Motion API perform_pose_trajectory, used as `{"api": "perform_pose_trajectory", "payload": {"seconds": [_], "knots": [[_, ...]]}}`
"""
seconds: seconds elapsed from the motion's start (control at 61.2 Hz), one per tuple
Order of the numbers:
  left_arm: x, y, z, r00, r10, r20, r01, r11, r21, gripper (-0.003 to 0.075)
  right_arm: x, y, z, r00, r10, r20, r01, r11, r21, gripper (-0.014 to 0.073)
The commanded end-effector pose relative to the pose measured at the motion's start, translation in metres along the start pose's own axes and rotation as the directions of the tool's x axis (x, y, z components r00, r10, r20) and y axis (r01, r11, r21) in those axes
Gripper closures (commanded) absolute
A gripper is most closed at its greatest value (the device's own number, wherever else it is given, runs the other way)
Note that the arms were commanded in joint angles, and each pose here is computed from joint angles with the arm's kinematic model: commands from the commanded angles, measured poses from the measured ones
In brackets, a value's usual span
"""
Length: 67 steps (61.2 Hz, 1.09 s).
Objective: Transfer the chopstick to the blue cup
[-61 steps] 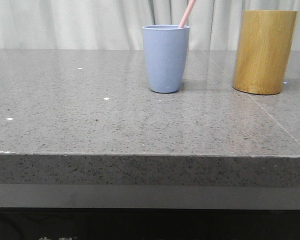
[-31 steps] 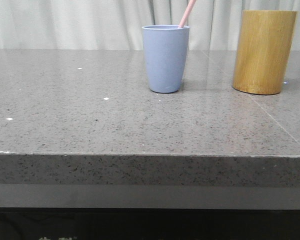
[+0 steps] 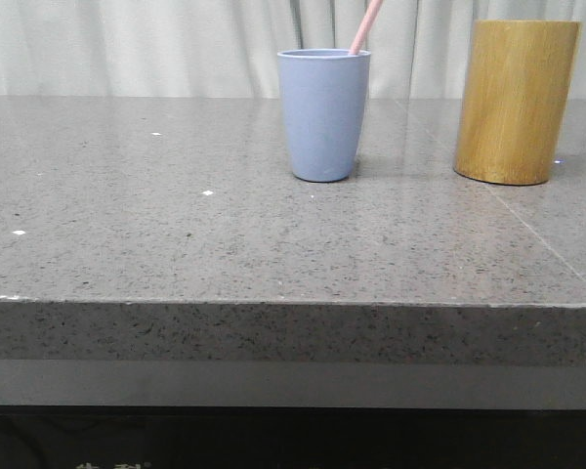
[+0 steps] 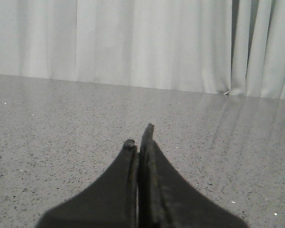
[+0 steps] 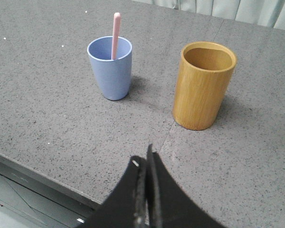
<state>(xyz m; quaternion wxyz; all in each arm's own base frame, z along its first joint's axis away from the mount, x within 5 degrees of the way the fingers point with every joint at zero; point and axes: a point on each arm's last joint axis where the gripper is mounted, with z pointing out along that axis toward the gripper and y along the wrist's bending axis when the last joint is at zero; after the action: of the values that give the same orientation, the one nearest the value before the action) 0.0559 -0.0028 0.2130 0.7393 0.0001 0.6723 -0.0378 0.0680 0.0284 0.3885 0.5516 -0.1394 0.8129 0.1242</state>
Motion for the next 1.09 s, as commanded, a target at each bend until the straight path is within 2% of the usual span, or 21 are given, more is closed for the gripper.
{"api": "perform_pose_trajectory", "payload": {"seconds": [0.0, 0.261, 0.376, 0.523, 0.751, 0.817, 0.931, 1.078], "knots": [[-0.005, 0.001, -0.002, 0.995, -0.006, 0.098, 0.007, 1.000, -0.004, 0.0739, -0.012, 0.000, -0.004, 0.996, -0.008, 0.086, 0.008, 1.000, 0.009, 0.0662], [-0.005, 0.001, -0.002, 0.995, -0.006, 0.098, 0.007, 1.000, -0.004, 0.0739, -0.012, -0.001, -0.004, 0.996, -0.011, 0.088, 0.011, 1.000, 0.010, 0.0662], [-0.005, 0.001, -0.002, 0.995, -0.006, 0.098, 0.007, 1.000, -0.004, 0.0739, -0.005, -0.006, -0.003, 0.991, -0.055, 0.125, 0.046, 0.996, 0.078, 0.0662], [-0.005, 0.001, -0.002, 0.995, -0.006, 0.098, 0.007, 1.000, -0.004, 0.0739, 0.033, -0.015, 0.003, 0.967, -0.052, 0.249, 0.004, 0.982, 0.189, 0.0662], [-0.005, 0.001, -0.002, 0.995, -0.006, 0.098, 0.007, 1.000, -0.004, 0.0739, 0.109, -0.023, 0.021, 0.884, -0.033, 0.465, -0.099, 0.961, 0.257, 0.0662], [-0.005, 0.001, -0.002, 0.995, -0.006, 0.098, 0.007, 1.000, -0.004, 0.0739, 0.130, -0.024, 0.026, 0.868, -0.034, 0.495, -0.118, 0.955, 0.273, 0.0662], [-0.005, 0.001, -0.002, 0.995, -0.006, 0.098, 0.007, 1.000, -0.004, 0.0739, 0.155, -0.026, 0.035, 0.865, -0.039, 0.500, -0.124, 0.950, 0.288, 0.0662], [-0.005, 0.001, -0.002, 0.995, -0.006, 0.098, 0.007, 1.000, -0.004, 0.0739, 0.171, -0.028, 0.042, 0.855, -0.040, 0.517, -0.130, 0.949, 0.288, 0.0662]]}}
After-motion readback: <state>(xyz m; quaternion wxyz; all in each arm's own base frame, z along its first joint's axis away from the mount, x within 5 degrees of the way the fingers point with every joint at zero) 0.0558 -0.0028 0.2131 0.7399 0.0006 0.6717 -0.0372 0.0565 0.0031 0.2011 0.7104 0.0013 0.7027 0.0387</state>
